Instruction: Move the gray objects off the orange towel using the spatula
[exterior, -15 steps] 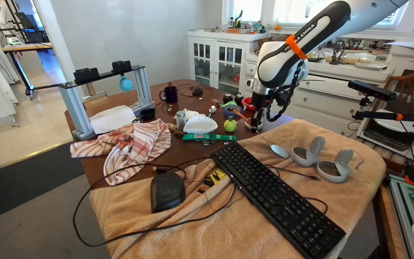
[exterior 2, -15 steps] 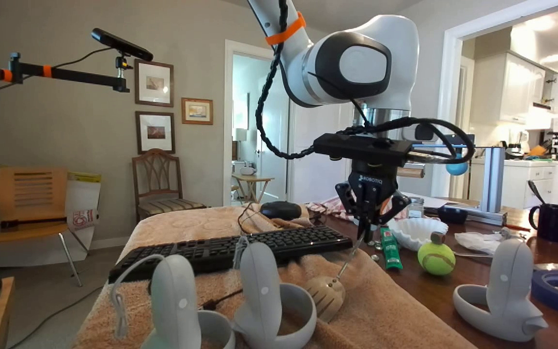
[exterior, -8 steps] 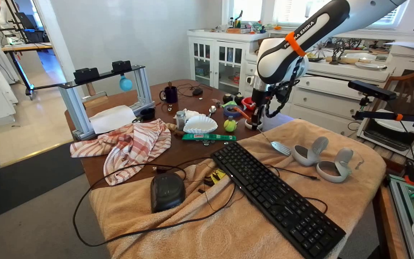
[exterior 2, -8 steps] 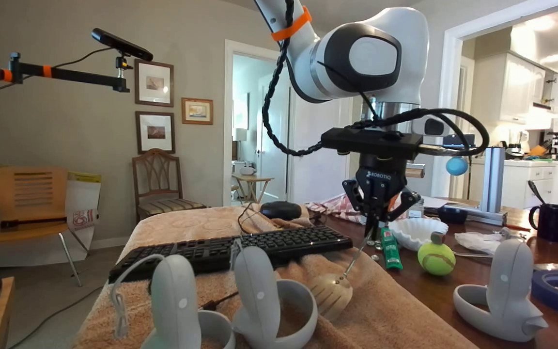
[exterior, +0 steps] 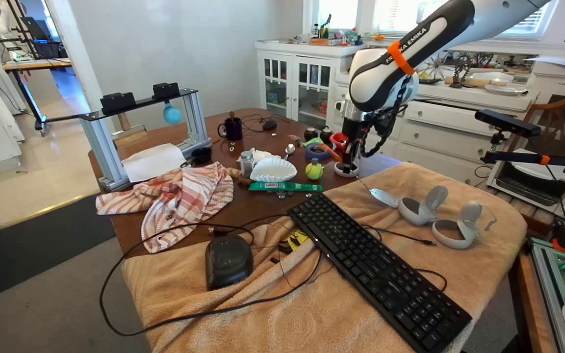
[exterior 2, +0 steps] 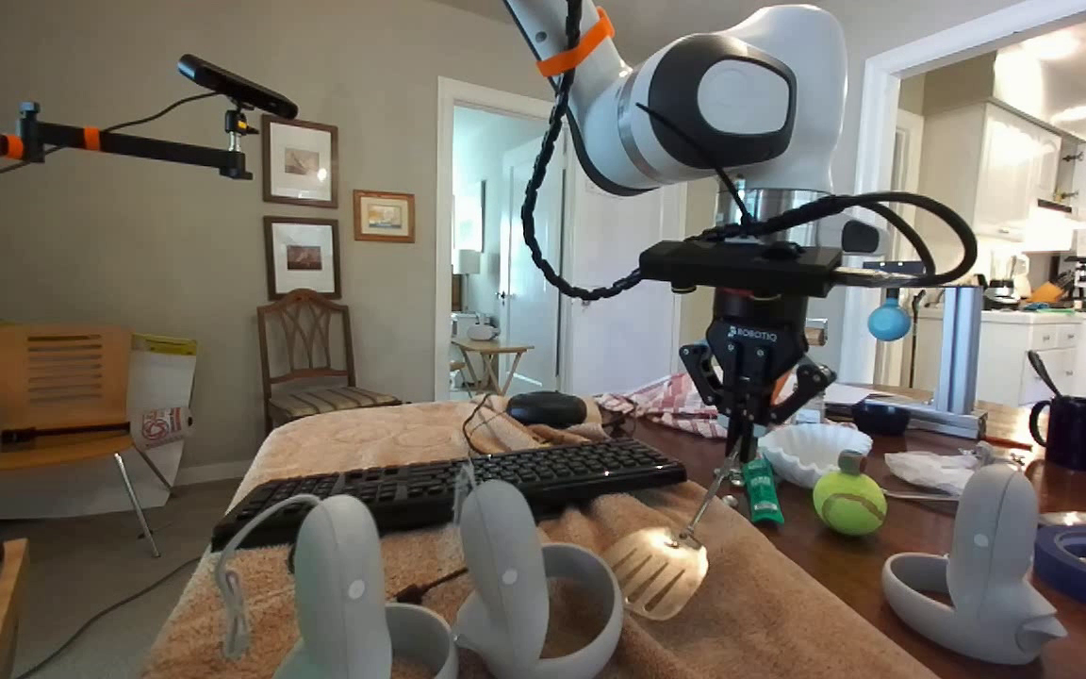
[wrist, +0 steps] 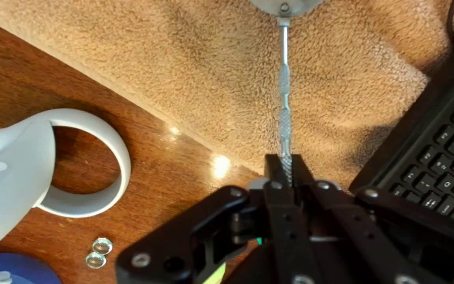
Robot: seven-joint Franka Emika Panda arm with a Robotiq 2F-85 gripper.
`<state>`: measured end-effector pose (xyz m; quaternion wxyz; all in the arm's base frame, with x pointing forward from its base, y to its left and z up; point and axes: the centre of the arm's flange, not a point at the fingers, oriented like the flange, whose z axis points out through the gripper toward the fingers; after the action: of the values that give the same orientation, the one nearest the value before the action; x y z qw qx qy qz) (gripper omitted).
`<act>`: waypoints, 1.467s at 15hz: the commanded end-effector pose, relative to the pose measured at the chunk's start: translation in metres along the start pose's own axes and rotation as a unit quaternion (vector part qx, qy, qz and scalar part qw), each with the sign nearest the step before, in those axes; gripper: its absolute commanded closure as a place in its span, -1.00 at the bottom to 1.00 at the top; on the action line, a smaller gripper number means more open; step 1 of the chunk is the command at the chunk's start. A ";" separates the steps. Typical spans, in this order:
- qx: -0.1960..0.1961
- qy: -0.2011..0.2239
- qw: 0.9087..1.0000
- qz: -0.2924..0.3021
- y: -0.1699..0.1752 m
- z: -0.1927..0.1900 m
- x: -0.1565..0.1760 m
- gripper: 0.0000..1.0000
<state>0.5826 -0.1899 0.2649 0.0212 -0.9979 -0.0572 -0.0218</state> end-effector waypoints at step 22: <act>0.002 -0.019 0.999 -0.033 -0.032 0.009 -0.009 0.96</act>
<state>0.5838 -0.1704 0.2558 0.0273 -0.9965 -0.0787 0.0080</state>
